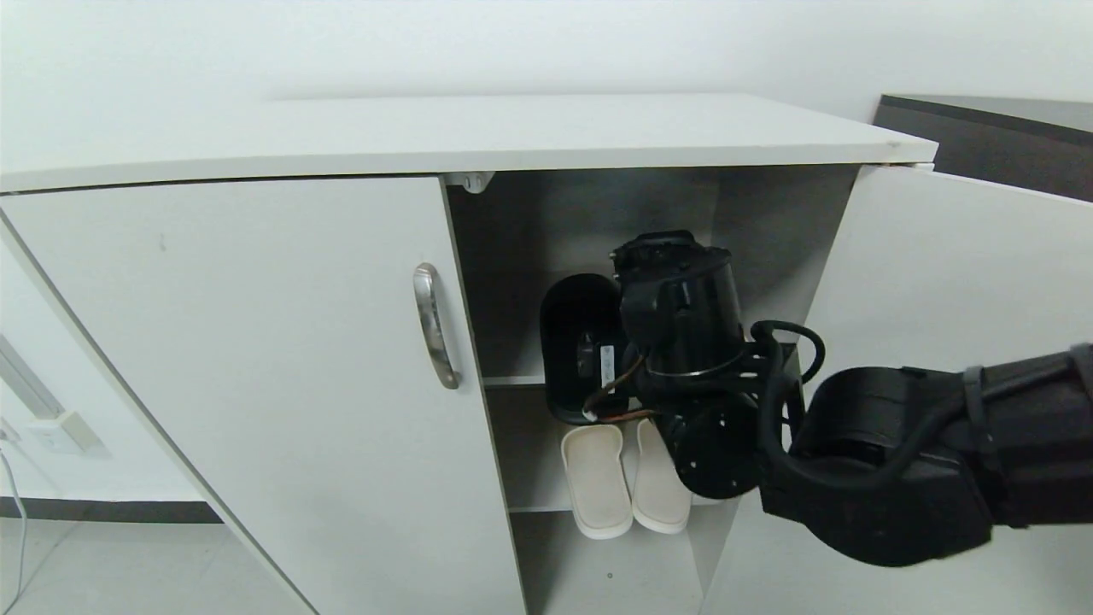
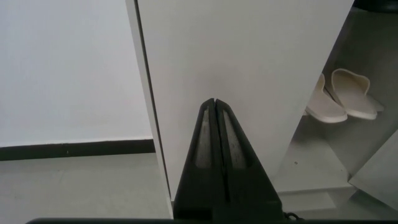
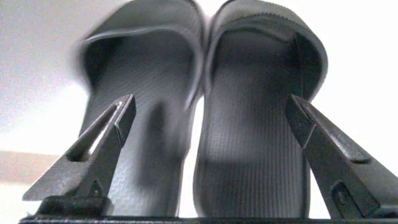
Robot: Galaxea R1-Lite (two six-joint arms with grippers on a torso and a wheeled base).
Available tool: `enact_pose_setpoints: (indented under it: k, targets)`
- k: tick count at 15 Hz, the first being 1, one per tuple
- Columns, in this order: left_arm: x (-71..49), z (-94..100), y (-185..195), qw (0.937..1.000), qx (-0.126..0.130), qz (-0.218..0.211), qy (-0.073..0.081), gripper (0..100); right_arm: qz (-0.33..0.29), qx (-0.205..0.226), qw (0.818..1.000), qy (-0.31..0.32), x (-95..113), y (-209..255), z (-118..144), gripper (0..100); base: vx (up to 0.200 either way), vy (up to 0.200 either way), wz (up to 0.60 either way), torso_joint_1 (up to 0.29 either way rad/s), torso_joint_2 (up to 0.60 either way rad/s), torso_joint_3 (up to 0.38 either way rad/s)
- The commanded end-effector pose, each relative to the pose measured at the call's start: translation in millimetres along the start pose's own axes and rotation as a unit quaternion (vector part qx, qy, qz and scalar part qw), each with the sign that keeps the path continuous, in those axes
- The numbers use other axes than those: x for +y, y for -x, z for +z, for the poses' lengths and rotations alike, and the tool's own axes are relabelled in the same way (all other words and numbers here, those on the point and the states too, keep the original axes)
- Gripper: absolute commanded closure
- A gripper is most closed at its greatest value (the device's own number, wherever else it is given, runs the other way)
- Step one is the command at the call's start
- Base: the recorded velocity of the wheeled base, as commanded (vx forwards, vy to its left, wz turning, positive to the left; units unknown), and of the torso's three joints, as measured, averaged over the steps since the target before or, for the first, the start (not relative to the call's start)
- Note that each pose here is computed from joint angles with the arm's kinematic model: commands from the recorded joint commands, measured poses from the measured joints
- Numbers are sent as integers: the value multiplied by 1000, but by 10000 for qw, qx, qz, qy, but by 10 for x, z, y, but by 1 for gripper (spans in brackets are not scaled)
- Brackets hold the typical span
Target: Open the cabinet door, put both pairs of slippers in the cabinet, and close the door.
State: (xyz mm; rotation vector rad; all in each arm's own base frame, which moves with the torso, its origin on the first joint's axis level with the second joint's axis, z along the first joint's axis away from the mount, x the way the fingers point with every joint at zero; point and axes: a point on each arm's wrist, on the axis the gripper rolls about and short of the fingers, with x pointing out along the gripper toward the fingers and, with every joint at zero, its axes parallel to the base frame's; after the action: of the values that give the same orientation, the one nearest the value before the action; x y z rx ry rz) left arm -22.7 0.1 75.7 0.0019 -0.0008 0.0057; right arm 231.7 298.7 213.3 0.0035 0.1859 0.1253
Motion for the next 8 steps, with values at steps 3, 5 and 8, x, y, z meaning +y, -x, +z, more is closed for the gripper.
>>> enact_pose_setpoints:
  k: [3, 5, 8]
  targets:
    - [0, 0, -1, 10000, 4, 2, -6, 100, 456, -165, 9988, -85, -180, 500, -30, 0, 0, 0, 0, 0, 0, 0]
    - [0, 2, -1, 10000, -3, 2, -6, 100, 655, -154, 9977, -52, -262, 600, -24, 0, 0, 0, 0, 0, 0, 0]
    - [0, 0, -1, 10000, 4, 2, -6, 100, 973, -110, 9952, -42, -288, 657, -30, 100, 0, 0, 0, 0, 0, 0]
